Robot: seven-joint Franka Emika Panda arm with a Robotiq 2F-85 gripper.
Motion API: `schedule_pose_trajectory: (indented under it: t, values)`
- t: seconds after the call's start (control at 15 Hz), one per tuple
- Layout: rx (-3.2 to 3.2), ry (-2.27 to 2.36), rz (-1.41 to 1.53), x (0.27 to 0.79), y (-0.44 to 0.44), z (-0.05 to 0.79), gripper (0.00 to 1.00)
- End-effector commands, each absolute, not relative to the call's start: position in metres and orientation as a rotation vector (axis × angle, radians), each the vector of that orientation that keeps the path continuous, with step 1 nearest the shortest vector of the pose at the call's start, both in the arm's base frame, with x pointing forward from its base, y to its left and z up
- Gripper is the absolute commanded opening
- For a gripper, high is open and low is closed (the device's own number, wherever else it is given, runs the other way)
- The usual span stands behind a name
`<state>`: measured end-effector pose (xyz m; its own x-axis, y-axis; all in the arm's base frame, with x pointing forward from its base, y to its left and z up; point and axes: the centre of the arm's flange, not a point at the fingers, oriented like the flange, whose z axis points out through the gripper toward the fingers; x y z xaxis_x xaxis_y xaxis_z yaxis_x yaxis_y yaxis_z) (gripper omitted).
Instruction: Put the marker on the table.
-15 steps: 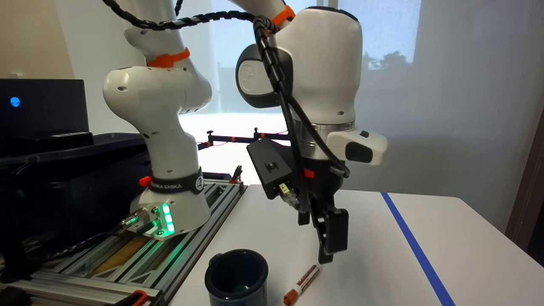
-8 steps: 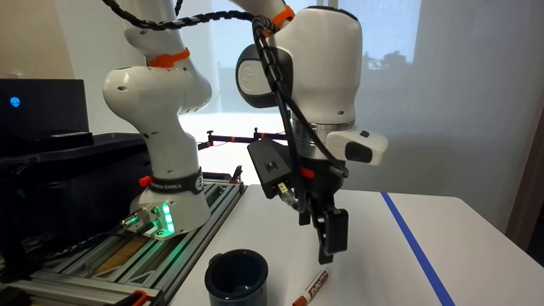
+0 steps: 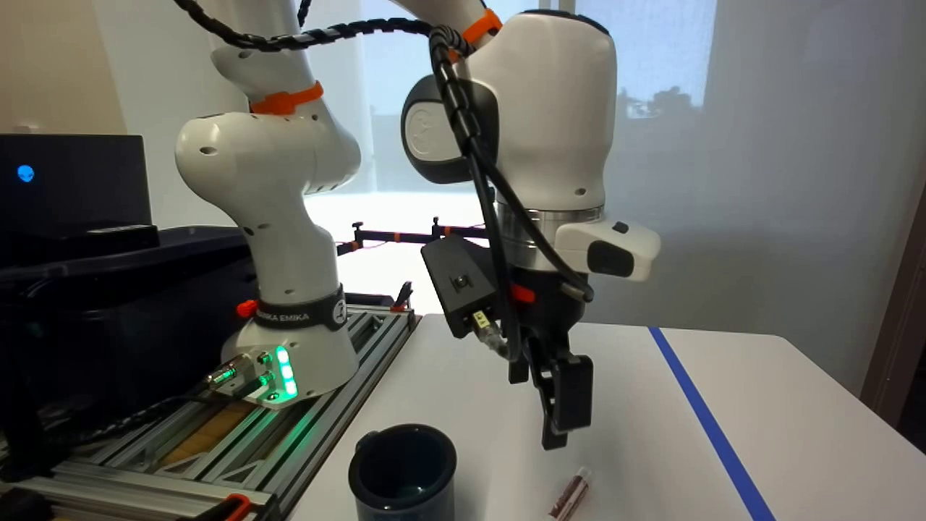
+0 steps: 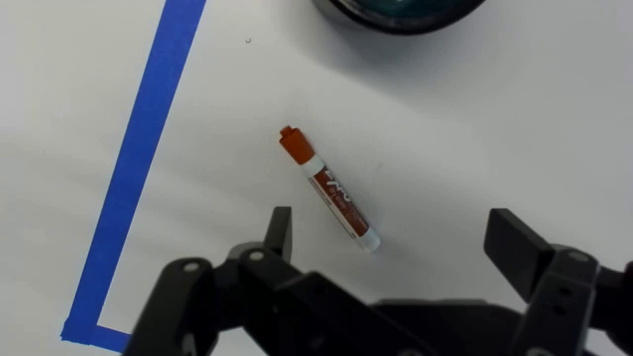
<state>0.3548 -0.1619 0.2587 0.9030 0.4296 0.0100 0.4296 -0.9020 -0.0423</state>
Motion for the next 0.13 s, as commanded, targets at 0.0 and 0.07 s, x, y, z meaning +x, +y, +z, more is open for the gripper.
schedule_pose_trajectory:
  t: [0.0, 0.07]
  values:
    - [-3.022, -0.683, -0.001, 0.3548, -0.1619, 0.2587, 1.00]
    - [-3.022, -0.683, -0.001, 0.3548, -0.1619, 0.2587, 1.00]
